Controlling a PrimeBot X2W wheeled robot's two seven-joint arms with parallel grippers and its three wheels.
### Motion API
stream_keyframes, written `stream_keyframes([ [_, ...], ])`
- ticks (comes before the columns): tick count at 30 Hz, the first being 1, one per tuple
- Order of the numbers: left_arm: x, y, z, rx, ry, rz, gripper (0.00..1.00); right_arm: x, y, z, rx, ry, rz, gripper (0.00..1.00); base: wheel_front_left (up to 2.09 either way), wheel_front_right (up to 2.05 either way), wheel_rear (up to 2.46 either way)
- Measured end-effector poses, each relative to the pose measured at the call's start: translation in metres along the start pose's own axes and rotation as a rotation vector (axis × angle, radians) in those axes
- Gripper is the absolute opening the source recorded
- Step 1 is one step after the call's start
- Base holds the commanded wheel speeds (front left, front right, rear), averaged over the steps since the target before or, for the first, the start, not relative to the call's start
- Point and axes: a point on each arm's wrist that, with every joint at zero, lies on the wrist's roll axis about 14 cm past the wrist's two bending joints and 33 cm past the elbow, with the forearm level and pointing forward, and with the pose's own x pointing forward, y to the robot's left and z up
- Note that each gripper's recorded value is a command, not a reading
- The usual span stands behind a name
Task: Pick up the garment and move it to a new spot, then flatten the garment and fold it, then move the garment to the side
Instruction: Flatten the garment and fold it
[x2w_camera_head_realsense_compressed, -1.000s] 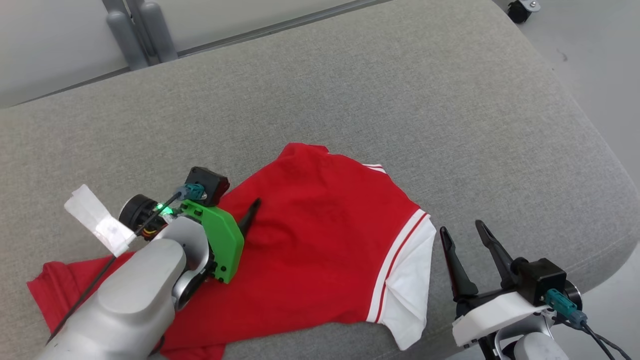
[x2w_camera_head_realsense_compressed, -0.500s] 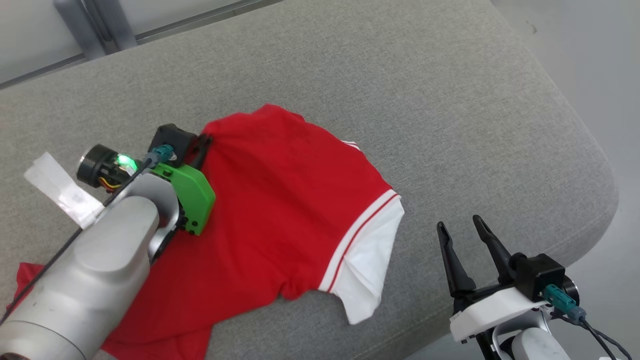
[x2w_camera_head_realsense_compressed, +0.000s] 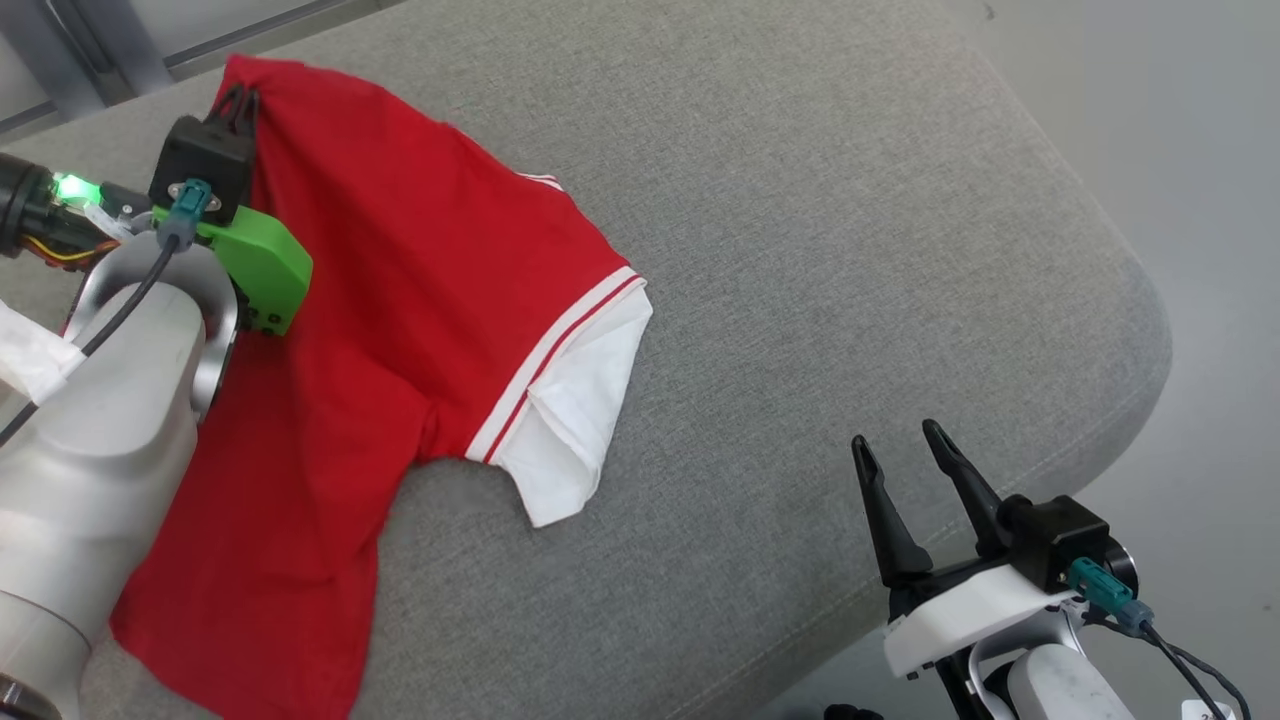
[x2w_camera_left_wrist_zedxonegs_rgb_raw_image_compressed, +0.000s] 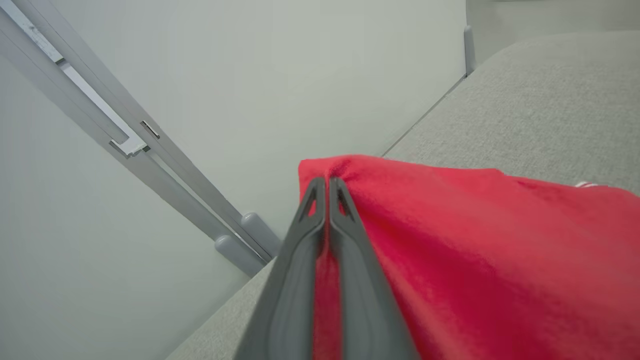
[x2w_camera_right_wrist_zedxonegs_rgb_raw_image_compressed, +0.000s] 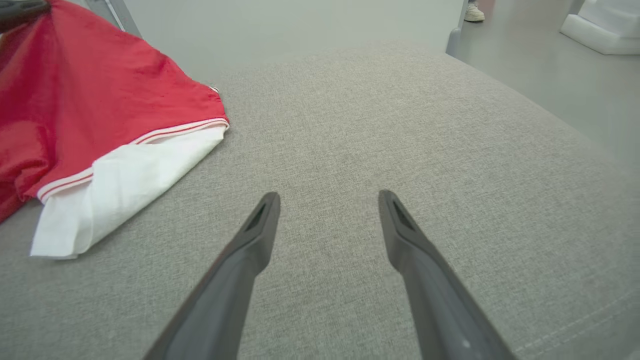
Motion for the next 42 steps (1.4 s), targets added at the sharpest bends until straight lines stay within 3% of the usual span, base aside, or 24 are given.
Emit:
stream_keyframes([
  [1,0.001,0.002,0.005,-0.013,-0.018,0.017,0.5,-0.001,-0.002,-0.001,-0.001,0.002,-0.006,1.0,0.0,0.0,0.0],
  [2,0.0,0.004,0.004,-0.028,-0.017,0.032,1.0,-0.001,-0.003,-0.001,-0.001,0.003,-0.009,1.0,0.0,0.0,0.0],
  [5,-0.012,0.007,-0.009,-0.093,0.008,0.085,1.0,0.0,-0.002,0.001,0.002,-0.004,-0.005,1.0,0.0,0.0,0.0],
  [9,-0.025,0.015,0.025,-0.227,-0.105,0.169,1.0,0.003,-0.001,0.009,0.004,-0.033,0.002,1.0,0.0,0.0,0.0],
  [12,-0.051,0.004,0.027,-0.303,-0.132,0.194,1.0,0.002,-0.001,0.012,0.005,-0.048,0.004,1.0,0.0,0.0,0.0],
  [14,-0.066,-0.013,0.02,-0.354,-0.115,0.177,1.0,0.001,0.0,0.013,0.004,-0.054,0.01,1.0,0.0,0.0,0.0],
  [17,-0.094,-0.068,0.001,-0.496,-0.041,0.072,1.0,0.001,0.008,0.016,0.008,-0.067,0.038,1.0,0.0,0.0,0.0],
  [25,-0.121,-0.163,0.021,-0.759,0.057,-0.188,1.0,0.005,0.032,0.029,0.026,-0.116,0.117,1.0,0.0,0.0,0.0],
  [32,-0.125,-0.205,0.008,-0.803,0.194,-0.302,1.0,0.0,0.02,0.028,0.041,-0.113,0.078,1.0,0.0,0.0,0.0],
  [42,-0.11,-0.227,-0.008,-0.81,0.28,-0.374,1.0,-0.007,0.002,0.02,0.059,-0.084,0.013,1.0,0.0,0.0,0.0],
])
